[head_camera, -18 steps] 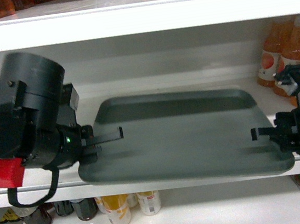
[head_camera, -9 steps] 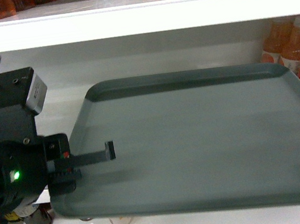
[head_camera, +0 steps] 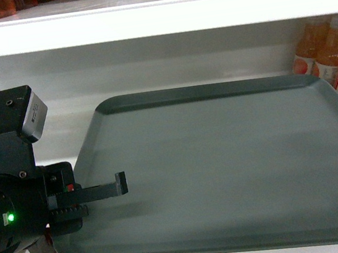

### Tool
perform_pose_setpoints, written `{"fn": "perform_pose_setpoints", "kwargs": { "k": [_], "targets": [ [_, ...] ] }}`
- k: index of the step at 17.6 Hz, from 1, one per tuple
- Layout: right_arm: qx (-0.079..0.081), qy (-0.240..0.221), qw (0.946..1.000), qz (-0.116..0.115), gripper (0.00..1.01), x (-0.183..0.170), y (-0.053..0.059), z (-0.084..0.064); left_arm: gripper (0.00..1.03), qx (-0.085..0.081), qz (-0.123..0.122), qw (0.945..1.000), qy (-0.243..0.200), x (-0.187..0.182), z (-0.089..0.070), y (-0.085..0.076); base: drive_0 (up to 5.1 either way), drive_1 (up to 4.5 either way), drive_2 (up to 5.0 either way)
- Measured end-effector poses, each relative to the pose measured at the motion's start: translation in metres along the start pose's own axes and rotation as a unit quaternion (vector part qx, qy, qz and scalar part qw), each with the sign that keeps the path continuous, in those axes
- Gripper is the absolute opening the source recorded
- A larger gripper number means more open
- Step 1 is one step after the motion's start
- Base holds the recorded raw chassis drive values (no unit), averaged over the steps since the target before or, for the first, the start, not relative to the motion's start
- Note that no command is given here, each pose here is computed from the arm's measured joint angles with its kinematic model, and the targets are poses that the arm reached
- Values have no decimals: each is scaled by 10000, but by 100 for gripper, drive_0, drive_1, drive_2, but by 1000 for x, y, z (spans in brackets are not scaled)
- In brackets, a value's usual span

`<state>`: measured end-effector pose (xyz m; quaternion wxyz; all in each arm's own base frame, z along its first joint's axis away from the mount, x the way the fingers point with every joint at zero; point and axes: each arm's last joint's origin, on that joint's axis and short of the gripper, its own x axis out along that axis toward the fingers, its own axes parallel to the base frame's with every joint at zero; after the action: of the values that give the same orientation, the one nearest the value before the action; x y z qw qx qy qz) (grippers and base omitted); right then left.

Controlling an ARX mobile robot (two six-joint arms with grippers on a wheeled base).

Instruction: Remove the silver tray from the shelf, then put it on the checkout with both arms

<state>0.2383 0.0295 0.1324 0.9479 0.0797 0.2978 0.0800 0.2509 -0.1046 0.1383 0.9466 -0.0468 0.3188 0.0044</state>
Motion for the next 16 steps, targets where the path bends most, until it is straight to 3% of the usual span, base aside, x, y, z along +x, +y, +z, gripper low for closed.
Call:
{"fn": "perform_pose_setpoints", "kwargs": {
  "k": [16],
  "targets": [
    [-3, 37, 10000, 0, 3, 1, 0, -1, 3, 9, 18, 10000, 22, 0, -1, 0, 5, -411, 420]
  ]
}}
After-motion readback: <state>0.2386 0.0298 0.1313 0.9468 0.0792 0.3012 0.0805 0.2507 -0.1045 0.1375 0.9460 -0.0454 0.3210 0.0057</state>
